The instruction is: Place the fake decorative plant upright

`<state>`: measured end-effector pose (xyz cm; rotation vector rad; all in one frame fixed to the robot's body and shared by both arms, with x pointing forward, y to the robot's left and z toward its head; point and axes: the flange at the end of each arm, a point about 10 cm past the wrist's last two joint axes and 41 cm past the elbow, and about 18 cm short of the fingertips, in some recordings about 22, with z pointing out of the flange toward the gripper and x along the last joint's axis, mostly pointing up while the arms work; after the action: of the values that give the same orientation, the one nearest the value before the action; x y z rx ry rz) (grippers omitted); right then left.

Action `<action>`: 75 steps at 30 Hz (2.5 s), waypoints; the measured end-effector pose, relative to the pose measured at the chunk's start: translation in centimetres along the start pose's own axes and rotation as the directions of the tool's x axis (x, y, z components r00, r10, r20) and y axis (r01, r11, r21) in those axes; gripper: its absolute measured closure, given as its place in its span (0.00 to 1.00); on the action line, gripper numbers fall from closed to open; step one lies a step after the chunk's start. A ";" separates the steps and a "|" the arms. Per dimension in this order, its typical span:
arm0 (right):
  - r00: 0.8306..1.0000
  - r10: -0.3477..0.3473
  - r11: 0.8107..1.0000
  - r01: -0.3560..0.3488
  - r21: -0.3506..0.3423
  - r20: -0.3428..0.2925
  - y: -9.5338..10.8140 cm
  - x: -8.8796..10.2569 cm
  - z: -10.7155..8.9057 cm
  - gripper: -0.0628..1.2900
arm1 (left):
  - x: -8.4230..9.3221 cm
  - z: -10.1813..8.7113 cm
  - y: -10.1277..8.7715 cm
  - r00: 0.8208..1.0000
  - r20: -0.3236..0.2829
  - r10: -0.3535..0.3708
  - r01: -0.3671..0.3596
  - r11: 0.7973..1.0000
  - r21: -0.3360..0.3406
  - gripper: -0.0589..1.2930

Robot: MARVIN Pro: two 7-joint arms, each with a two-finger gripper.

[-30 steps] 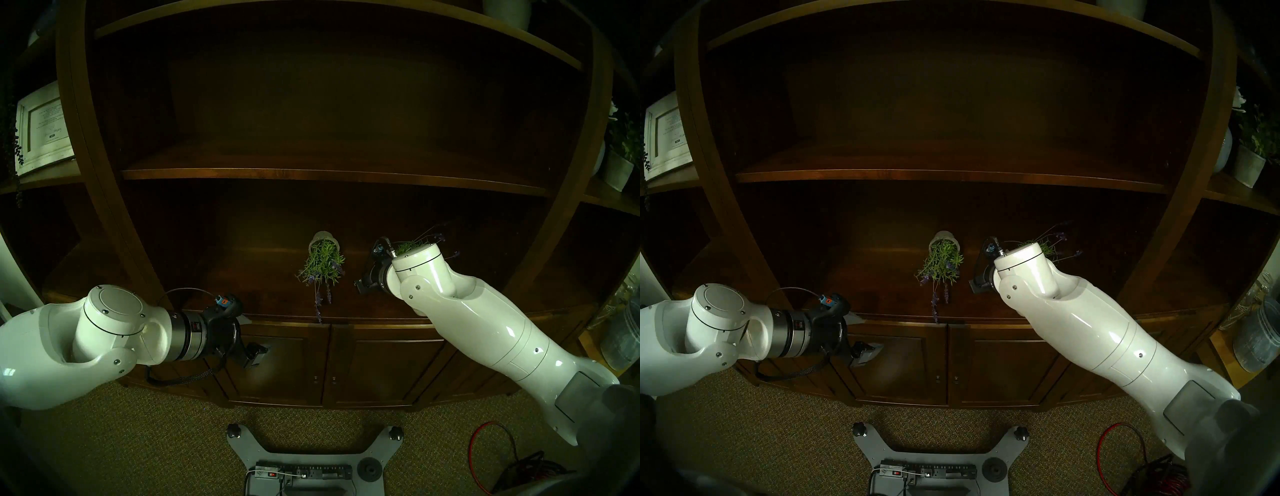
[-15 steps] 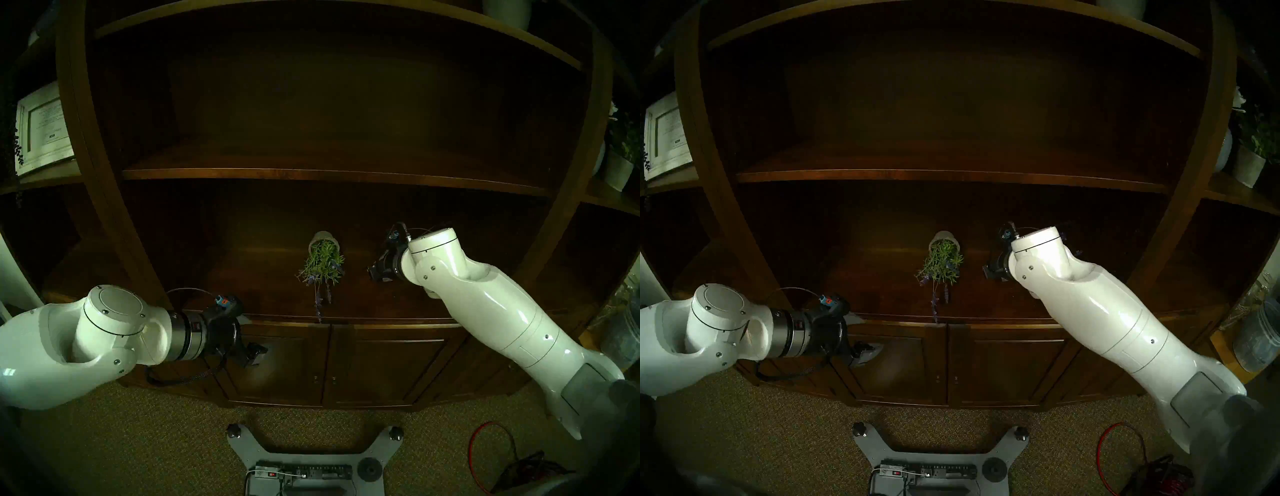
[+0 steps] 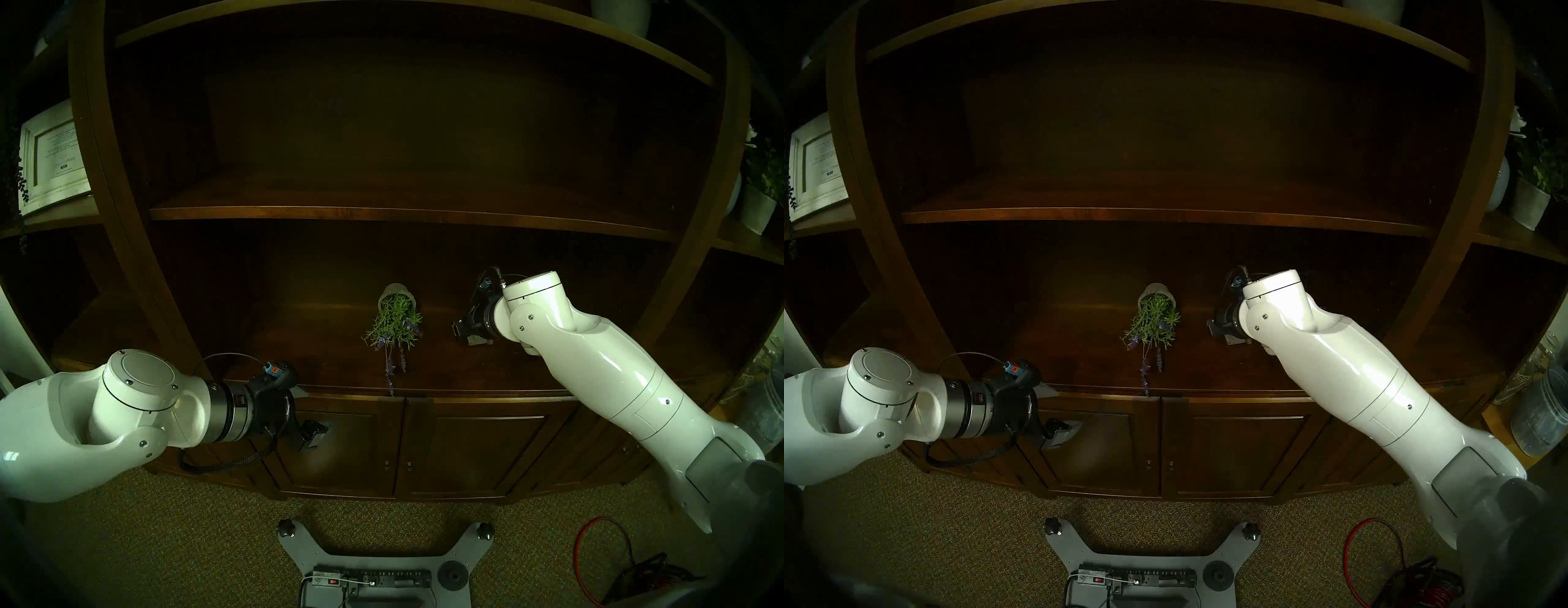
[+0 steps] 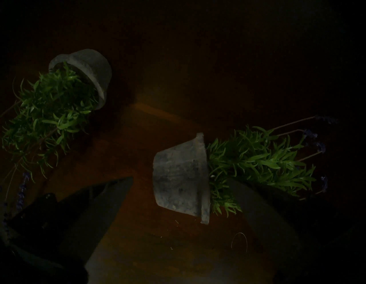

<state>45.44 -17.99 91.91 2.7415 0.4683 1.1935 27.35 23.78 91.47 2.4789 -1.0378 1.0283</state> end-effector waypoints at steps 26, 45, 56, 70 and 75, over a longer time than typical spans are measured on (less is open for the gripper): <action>0.999 -0.020 1.000 0.020 0.001 0.031 -1.1 -0.3 1.2 0.04 | 0.0 0.0 0.0 1.000 0.000 0.000 0.000 1.000 0.000 0.06; 0.984 -0.175 0.977 0.179 -0.118 0.036 -4.4 -2.5 1.7 0.04 | 0.0 0.0 0.0 1.000 0.000 0.000 0.000 1.000 0.000 0.06; 0.971 -0.238 0.963 0.238 -0.125 0.011 -6.1 -2.8 1.2 0.04 | 0.0 0.0 0.0 1.000 0.000 0.000 0.000 1.000 0.000 0.06; 0.961 -0.277 0.956 0.272 -0.110 -0.029 -7.6 -2.7 0.0 0.04 | 0.0 0.0 0.0 1.000 0.000 0.000 0.000 1.000 0.000 0.06; 0.958 -0.286 0.953 0.281 -0.110 -0.034 -7.6 -2.8 -0.2 0.04 | 0.0 0.0 0.0 1.000 0.000 0.000 0.000 1.000 0.000 0.06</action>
<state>41.70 -11.67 88.42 2.4579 0.7537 1.1766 27.35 23.78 91.47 2.4790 -1.0378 1.0283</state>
